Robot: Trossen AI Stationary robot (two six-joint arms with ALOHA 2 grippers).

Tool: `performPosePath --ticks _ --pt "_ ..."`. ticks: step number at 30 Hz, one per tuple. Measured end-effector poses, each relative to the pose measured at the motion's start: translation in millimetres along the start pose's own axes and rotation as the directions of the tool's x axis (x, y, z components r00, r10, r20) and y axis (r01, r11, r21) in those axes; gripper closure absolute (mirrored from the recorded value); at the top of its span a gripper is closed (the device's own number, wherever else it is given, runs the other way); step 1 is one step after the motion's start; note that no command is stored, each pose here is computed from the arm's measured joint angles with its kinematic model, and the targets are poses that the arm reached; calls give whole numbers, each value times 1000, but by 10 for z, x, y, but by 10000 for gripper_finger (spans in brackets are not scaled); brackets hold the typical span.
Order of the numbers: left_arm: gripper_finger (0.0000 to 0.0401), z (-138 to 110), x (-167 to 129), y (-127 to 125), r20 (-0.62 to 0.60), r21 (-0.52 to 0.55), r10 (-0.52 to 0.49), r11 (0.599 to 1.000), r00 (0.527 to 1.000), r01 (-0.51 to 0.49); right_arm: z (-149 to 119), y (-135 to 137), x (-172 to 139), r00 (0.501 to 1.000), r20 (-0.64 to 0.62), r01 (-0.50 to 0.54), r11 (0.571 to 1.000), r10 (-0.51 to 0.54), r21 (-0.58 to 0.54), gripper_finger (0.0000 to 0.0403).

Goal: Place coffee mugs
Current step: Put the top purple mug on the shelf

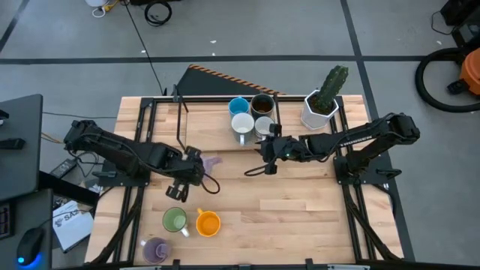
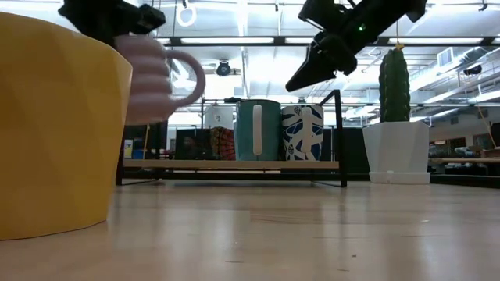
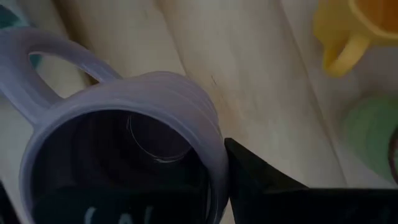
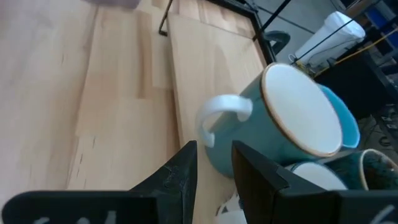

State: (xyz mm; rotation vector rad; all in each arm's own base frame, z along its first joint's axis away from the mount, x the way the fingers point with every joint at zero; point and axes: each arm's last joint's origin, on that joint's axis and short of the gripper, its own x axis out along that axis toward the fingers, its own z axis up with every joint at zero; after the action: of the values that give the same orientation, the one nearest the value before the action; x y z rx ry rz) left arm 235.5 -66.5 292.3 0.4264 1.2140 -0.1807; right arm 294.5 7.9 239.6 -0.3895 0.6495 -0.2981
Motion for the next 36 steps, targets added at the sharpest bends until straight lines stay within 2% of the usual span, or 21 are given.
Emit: performPosePath --ticks 8,14,19,21,25,27,30,34,36 --pt "357 -129 -264 80 95 -46 81 996 992 -77 -53 -32 -64 999 33 43 999 -43 15 298" --pt "357 -133 -278 92 103 -41 103 994 989 -99 -76 -86 -193 992 114 49 998 -53 39 298" --pt "357 -118 -280 113 108 -7 159 987 981 -160 -130 -107 -284 979 197 36 998 -45 50 298" --pt "357 -130 -272 156 97 -38 172 985 980 -169 -152 -111 -309 974 221 29 998 -39 51 298" --pt "357 -135 -250 290 105 -185 173 971 979 -152 -160 -119 -350 959 281 11 998 -25 54 298" --pt "357 -132 -243 359 117 -264 185 953 976 -149 -171 -119 -358 957 289 11 998 -27 55 298" --pt "357 -150 -230 481 118 -400 205 905 972 -142 -172 -120 -358 957 289 12 998 -27 56 298" --pt "357 -225 -173 704 69 -589 233 794 970 -149 -169 -121 -356 956 292 13 998 -29 56 298" --pt "357 -268 -109 839 52 -653 202 748 978 -120 -166 -123 -356 955 296 14 998 -30 57 298"
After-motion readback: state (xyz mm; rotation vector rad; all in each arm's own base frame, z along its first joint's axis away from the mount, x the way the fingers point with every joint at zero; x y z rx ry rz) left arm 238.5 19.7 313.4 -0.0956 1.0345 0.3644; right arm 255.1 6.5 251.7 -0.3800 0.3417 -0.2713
